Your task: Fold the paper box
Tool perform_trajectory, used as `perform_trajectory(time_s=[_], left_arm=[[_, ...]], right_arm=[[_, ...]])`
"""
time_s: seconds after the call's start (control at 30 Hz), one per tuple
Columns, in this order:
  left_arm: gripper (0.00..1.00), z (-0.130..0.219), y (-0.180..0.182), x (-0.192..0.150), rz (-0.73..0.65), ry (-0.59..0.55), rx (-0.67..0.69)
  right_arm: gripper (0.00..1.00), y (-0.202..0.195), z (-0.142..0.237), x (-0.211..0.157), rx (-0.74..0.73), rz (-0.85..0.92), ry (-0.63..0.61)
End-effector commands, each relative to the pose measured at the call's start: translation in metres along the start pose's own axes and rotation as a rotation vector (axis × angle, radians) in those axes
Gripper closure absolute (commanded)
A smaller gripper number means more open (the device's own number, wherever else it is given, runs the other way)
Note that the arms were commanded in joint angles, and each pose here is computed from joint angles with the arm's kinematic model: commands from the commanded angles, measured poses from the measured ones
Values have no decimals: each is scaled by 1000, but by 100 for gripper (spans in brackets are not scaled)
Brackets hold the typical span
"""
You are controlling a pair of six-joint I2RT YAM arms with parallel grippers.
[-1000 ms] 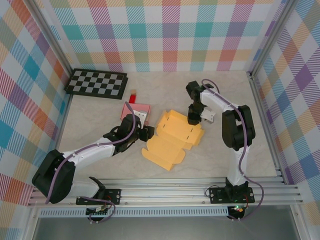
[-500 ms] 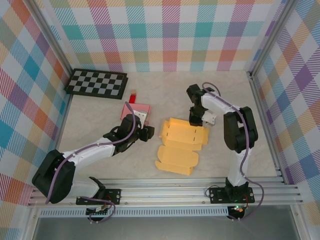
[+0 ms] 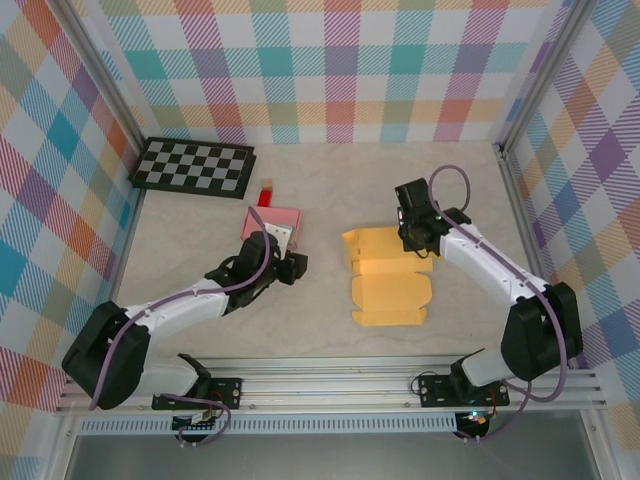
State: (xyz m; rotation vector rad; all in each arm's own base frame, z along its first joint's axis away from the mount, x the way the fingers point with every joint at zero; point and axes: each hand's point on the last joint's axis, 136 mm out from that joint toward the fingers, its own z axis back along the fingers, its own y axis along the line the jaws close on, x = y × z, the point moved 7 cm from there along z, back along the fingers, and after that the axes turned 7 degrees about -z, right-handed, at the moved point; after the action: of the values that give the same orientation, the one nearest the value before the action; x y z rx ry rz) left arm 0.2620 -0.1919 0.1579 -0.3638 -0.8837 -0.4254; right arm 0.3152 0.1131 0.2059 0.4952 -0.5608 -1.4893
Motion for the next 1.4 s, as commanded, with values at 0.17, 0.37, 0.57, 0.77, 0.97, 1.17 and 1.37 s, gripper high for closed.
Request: perform_trajectory(time_s=[0.17, 0.37, 0.57, 0.77, 0.97, 1.17, 1.37], left_arm=[[54, -11, -5, -2, -24, -5, -47], [54, -7, -3, 0, -56, -12, -31], [54, -2, 2, -1, -88, -10, 15], [54, -8, 3, -6, -88, -3, 21], [54, -15, 2, -9, -112, 2, 3], [54, -25, -7, -12, -122, -4, -79], [54, -44, -12, -10, -138, 29, -105]], right_arm=[[100, -1, -13, -11, 329, 21, 145], [100, 9, -10, -21, 472, -19, 238], [100, 27, -3, -39, 609, 51, 353], [100, 24, -17, -58, 669, 172, 448], [100, 2, -30, -58, 602, 194, 447], [100, -18, -40, -54, 518, 236, 423], [100, -34, -51, -49, 445, 230, 399]])
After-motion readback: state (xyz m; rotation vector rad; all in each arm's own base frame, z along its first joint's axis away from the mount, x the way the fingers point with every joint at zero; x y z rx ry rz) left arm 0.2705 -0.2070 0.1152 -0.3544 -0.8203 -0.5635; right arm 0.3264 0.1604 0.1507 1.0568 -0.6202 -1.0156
